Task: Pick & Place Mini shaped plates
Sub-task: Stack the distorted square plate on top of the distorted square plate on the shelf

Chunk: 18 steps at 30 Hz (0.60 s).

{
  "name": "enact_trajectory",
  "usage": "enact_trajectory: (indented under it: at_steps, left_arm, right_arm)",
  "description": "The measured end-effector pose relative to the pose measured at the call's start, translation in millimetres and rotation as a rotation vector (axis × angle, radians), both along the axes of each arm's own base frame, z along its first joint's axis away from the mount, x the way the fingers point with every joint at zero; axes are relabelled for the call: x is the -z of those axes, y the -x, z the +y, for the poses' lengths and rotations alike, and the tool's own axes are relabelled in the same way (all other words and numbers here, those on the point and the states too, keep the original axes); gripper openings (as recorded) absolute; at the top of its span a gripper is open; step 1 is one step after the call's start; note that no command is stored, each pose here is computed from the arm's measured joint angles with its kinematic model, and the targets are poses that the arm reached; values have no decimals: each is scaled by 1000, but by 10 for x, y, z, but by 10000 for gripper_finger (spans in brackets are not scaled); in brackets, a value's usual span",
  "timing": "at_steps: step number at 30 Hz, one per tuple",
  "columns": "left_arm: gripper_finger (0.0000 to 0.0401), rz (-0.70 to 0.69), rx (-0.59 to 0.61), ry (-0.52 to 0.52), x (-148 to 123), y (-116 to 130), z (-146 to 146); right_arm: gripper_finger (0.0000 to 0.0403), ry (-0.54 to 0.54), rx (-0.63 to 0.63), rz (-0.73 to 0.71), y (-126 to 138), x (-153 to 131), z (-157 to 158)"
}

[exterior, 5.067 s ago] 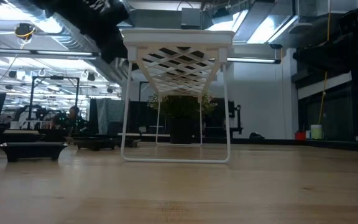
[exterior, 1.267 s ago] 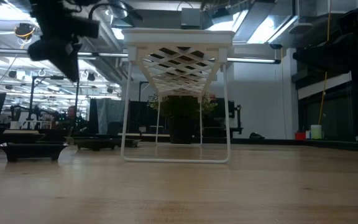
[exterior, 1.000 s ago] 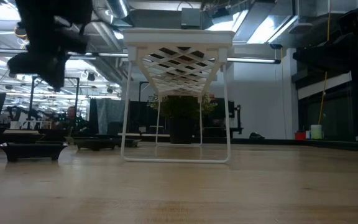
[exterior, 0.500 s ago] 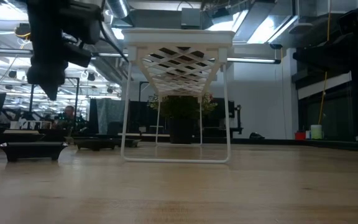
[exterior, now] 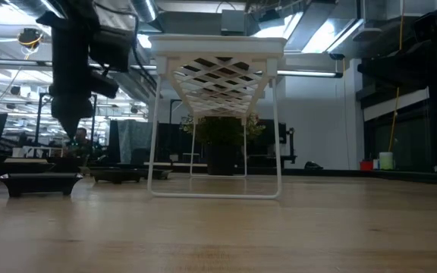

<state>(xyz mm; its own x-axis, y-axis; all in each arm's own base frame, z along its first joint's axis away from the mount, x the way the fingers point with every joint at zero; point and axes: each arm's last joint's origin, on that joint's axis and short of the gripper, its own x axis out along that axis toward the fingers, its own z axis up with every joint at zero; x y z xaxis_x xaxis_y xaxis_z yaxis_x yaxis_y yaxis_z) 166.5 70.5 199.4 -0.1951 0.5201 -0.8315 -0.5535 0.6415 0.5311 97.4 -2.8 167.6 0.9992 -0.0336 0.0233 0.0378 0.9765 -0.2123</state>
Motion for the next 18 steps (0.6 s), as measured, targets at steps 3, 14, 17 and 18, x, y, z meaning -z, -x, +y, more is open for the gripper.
enact_trajectory:
  at_steps: [3,14,17,18]
  left_arm:
    - [216,20,-39,8,41,-3,67]
    - [215,193,-67,78,306,-47,254]
    - [214,244,-58,82,375,-57,299]
    - [214,263,-59,75,394,-56,315]
  right_arm:
    - [102,0,0,1,0,1,0]
    - [102,0,0,1,0,2,0]
    - [102,0,0,0,0,0,0]
    - [102,0,0,1,0,2,0]
